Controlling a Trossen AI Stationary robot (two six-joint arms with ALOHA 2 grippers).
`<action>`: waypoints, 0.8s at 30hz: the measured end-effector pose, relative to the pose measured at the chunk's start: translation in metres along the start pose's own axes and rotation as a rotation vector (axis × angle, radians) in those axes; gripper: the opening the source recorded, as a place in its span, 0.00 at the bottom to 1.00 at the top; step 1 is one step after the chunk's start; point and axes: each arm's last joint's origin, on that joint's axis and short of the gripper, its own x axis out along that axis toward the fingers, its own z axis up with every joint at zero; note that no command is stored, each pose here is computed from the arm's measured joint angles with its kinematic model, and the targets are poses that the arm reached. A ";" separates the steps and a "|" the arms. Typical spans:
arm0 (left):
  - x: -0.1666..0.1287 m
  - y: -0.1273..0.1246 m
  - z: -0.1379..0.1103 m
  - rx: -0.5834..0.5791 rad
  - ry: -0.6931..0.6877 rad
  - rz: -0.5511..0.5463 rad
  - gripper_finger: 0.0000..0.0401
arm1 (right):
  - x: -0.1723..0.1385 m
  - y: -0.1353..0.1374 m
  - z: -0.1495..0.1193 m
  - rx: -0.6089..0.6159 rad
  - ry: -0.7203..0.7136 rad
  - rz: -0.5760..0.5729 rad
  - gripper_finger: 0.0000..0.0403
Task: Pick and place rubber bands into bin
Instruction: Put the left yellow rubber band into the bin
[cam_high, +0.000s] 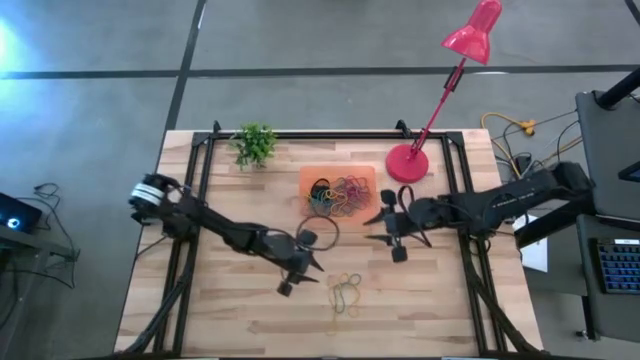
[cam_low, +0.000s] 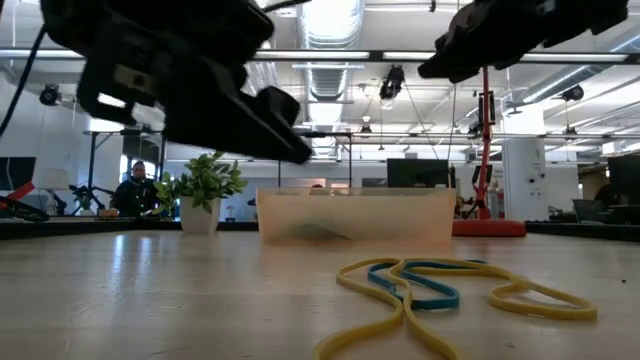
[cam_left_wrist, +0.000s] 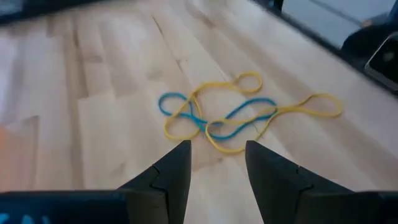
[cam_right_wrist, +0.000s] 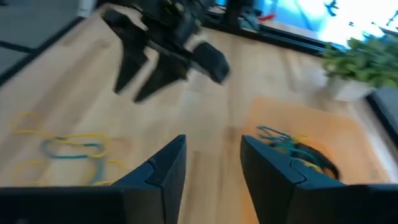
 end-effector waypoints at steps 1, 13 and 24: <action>0.006 0.000 0.000 0.001 0.015 -0.002 0.34 | -0.001 0.005 0.000 -0.003 -0.003 0.017 0.34; 0.059 0.002 0.000 -0.006 0.048 -0.044 0.34 | -0.009 0.050 -0.004 0.010 -0.001 0.182 0.29; 0.077 0.003 -0.007 -0.039 0.079 -0.043 0.34 | -0.011 0.057 -0.006 0.020 -0.002 0.206 0.23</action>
